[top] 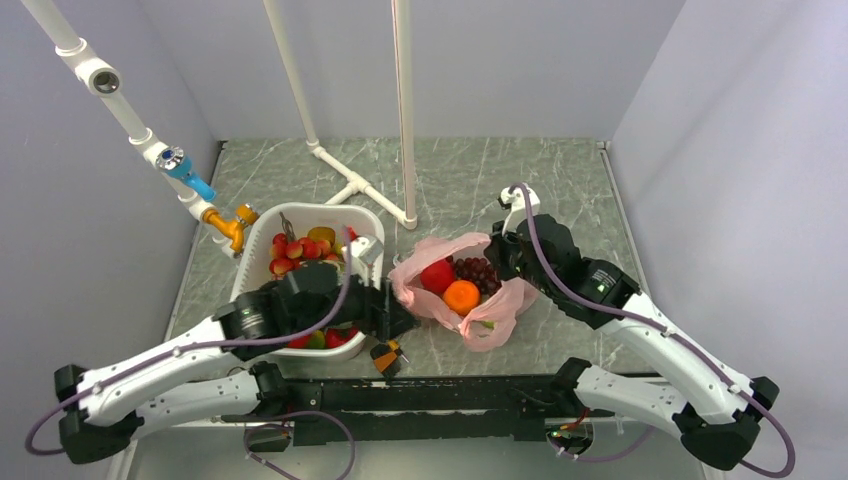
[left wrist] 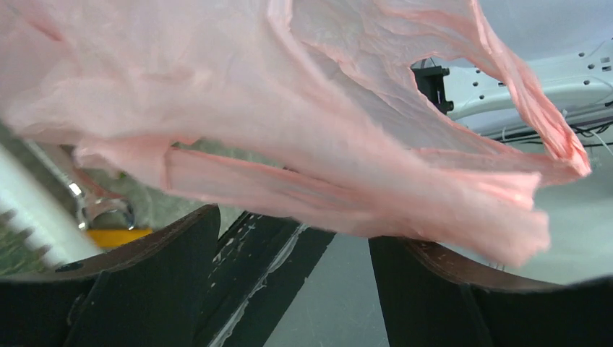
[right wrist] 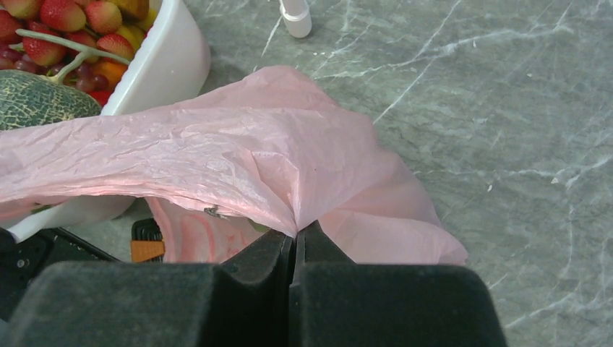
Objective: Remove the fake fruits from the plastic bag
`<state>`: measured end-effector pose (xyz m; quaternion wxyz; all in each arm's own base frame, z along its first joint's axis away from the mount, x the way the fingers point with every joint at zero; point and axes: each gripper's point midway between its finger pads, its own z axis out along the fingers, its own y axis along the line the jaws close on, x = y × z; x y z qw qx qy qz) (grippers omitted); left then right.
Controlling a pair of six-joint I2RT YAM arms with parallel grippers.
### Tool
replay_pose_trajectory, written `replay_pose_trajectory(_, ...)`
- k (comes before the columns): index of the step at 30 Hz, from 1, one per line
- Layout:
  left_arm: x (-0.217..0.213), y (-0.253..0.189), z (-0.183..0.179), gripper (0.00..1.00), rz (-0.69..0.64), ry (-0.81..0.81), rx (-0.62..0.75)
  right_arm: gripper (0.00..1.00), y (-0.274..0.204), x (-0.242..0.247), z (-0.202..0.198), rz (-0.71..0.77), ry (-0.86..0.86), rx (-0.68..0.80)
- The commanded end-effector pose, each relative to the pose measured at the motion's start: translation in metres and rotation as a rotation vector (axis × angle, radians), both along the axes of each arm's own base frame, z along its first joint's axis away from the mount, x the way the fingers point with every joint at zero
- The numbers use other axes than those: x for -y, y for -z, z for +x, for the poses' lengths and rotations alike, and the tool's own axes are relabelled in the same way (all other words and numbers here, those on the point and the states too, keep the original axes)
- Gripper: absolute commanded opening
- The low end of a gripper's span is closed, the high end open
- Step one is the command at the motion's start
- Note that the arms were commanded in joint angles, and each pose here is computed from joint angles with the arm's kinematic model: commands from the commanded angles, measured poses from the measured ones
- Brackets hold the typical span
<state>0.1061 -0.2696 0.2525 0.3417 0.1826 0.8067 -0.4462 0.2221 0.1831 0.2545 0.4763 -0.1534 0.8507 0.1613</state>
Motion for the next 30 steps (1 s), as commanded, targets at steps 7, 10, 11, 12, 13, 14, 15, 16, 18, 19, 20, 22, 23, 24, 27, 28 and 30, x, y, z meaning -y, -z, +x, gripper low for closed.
replay_pose_trajectory(7,0.081,-0.028,0.048,0.69,0.013,-0.111,0.135,0.0,-0.012,0.004,-0.012,0.126,0.026,0.007)
replay_pose_trajectory(10,0.091,-0.029,0.067,0.67,0.045,-0.149,0.165,0.0,-0.014,0.008,-0.023,0.2,0.029,0.001)
replay_pose_trajectory(11,0.093,-0.022,0.074,0.65,0.07,-0.165,0.155,0.0,-0.014,0.01,-0.027,0.225,0.035,0.002)
replay_pose_trajectory(12,0.095,-0.012,0.08,0.64,0.09,-0.167,0.137,0.0,-0.014,0.012,-0.03,0.246,0.039,0.004)
replay_pose_trajectory(13,0.098,-0.003,0.089,0.62,0.092,-0.173,0.122,0.0,-0.014,0.014,-0.033,0.27,0.044,0.006)
replay_pose_trajectory(14,0.099,0.015,0.094,0.62,0.107,-0.173,0.109,0.0,-0.015,0.015,-0.035,0.294,0.047,0.011)
replay_pose_trajectory(15,0.1,0.029,0.098,0.62,0.11,-0.171,0.11,0.0,-0.017,0.016,-0.038,0.321,0.047,0.017)
replay_pose_trajectory(16,0.101,0.041,0.103,0.63,0.111,-0.171,0.111,0.0,-0.018,0.016,-0.039,0.349,0.046,0.026)
replay_pose_trajectory(18,0.096,0.075,0.108,0.64,0.147,-0.182,0.073,0.0,-0.019,0.017,-0.041,0.394,0.054,0.035)
replay_pose_trajectory(19,0.094,0.092,0.106,0.64,0.169,-0.178,0.048,0.0,-0.022,0.018,-0.041,0.415,0.063,0.042)
replay_pose_trajectory(20,0.09,0.108,0.101,0.64,0.196,-0.172,0.023,0.0,-0.027,0.019,-0.041,0.438,0.07,0.054)
replay_pose_trajectory(22,0.085,0.13,0.093,0.64,0.205,-0.162,-0.007,0.0,-0.037,0.022,-0.039,0.463,0.084,0.083)
replay_pose_trajectory(23,0.079,0.138,0.09,0.65,0.208,-0.167,-0.016,0.0,-0.041,0.023,-0.037,0.469,0.093,0.1)
replay_pose_trajectory(24,0.071,0.148,0.087,0.66,0.219,-0.18,-0.027,0.0,-0.044,0.025,-0.035,0.47,0.099,0.115)
replay_pose_trajectory(27,0.044,0.166,0.08,0.68,0.293,-0.218,-0.046,0.0,-0.056,0.027,-0.03,0.45,0.108,0.157)
replay_pose_trajectory(28,0.038,0.162,0.077,0.69,0.298,-0.211,-0.038,0.0,-0.059,0.028,-0.027,0.434,0.109,0.166)
replay_pose_trajectory(30,0.034,0.146,0.068,0.73,0.281,-0.17,-0.019,0.0,-0.063,0.027,-0.023,0.396,0.109,0.177)
